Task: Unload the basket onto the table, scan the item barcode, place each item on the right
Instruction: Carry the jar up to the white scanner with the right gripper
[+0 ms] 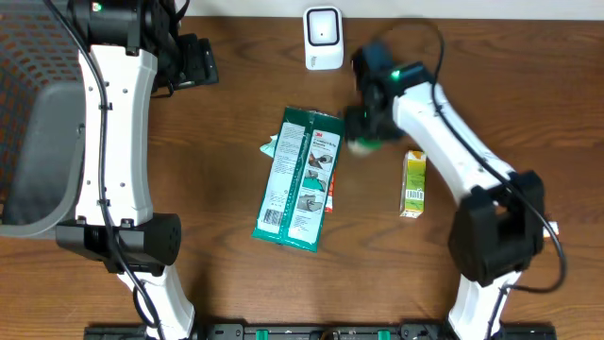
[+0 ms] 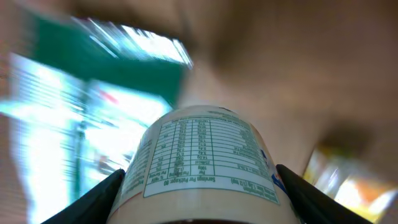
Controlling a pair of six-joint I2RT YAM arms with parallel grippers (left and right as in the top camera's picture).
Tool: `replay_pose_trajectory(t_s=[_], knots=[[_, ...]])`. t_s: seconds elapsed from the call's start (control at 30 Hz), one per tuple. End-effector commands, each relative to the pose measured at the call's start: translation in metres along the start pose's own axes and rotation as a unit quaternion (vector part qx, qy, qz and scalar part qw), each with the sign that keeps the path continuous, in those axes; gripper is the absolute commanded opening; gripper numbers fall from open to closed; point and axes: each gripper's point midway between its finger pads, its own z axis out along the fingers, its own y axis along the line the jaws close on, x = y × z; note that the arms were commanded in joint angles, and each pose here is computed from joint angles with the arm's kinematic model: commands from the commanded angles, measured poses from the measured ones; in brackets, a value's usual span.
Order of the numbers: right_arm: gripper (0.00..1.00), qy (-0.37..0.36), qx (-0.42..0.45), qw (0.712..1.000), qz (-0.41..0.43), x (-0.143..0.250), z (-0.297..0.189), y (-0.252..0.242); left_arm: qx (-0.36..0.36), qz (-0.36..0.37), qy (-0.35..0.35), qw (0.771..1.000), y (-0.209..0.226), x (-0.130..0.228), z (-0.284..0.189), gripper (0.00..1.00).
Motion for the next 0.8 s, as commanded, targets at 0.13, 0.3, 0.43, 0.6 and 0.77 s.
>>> replay_pose_trajectory(t_s=[0.13, 0.3, 0.43, 0.6, 0.77], knots=[[0.07, -0.276, -0.079, 0.956, -0.065, -0.115, -0.12, 0.044, 0.001, -0.005, -0.007, 1.0, 0.001, 0.001, -0.007, 0.87], [0.01, -0.348, -0.097, 0.93, -0.064, -0.155, -0.121, 0.057, 0.001, -0.005, -0.007, 1.0, 0.001, 0.001, -0.007, 0.87], [0.01, -0.391, -0.091, 0.914, -0.057, -0.189, -0.092, 0.061, 0.001, -0.005, -0.007, 1.0, 0.001, 0.001, -0.007, 0.87], [0.01, -0.427, -0.083, 0.896, -0.088, -0.217, -0.045, 0.069, 0.001, -0.005, -0.007, 1.0, 0.001, 0.001, -0.007, 0.87], [0.01, -0.466, -0.001, 0.871, -0.158, -0.237, 0.001, 0.061, 0.001, -0.005, -0.007, 1.0, 0.001, 0.001, -0.007, 0.87]])
